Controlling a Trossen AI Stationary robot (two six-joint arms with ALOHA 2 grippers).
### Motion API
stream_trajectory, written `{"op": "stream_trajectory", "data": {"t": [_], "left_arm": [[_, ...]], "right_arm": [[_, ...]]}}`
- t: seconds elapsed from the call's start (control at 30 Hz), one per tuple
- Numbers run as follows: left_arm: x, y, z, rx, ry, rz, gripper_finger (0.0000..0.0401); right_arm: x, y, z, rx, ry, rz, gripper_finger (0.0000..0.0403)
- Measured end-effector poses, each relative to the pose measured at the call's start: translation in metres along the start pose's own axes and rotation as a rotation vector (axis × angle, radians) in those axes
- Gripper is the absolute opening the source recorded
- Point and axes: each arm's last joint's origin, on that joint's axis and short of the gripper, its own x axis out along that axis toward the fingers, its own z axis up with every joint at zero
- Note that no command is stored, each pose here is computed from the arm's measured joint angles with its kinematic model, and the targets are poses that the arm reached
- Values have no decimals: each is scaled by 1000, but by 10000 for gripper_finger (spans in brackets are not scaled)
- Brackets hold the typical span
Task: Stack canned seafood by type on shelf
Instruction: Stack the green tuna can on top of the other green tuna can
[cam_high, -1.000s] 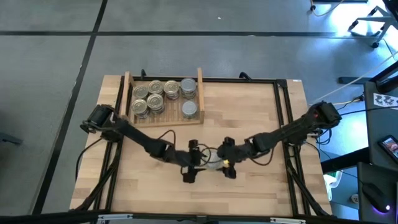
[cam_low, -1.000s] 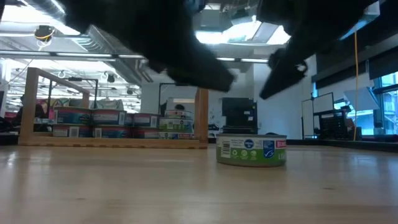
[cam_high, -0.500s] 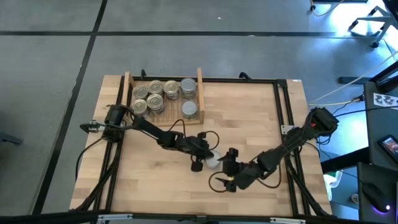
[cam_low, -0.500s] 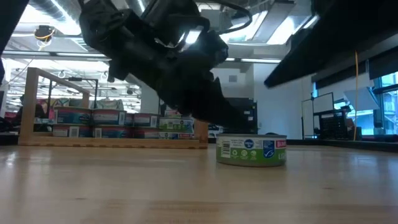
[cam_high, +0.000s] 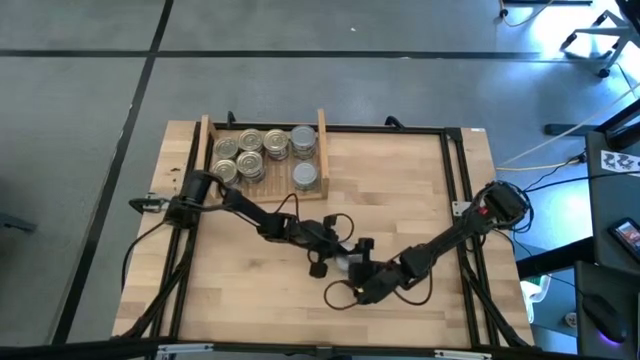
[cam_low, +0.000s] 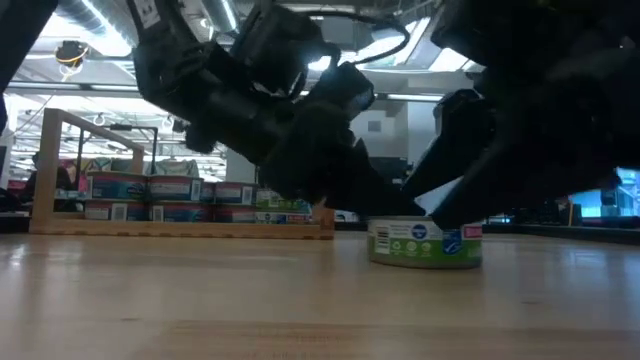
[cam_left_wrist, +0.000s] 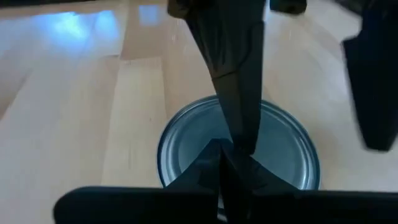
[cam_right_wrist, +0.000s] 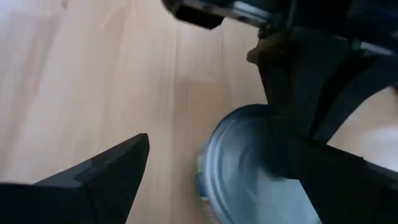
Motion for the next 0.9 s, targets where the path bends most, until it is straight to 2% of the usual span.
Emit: {"op": "stream_trajectory", "data": {"t": [0.17, 0.4, 0.67, 0.8, 0.9], "left_arm": [[9, 14, -12, -165, -72, -82, 2], [13, 27, -20, -314, -156, -98, 1], [13, 30, -22, -342, -152, -130, 1], [13, 30, -22, -351, -151, -133, 1], [13, 29, -21, -363, -150, -136, 1]], "right_arm": [[-3, 1, -6, -136, 24, -71, 385], [-9, 8, -13, -278, 49, -120, 385], [-8, 4, -22, -378, 130, -151, 385], [0, 5, -29, -444, 146, -217, 384], [7, 9, -33, -470, 144, -258, 363]]}}
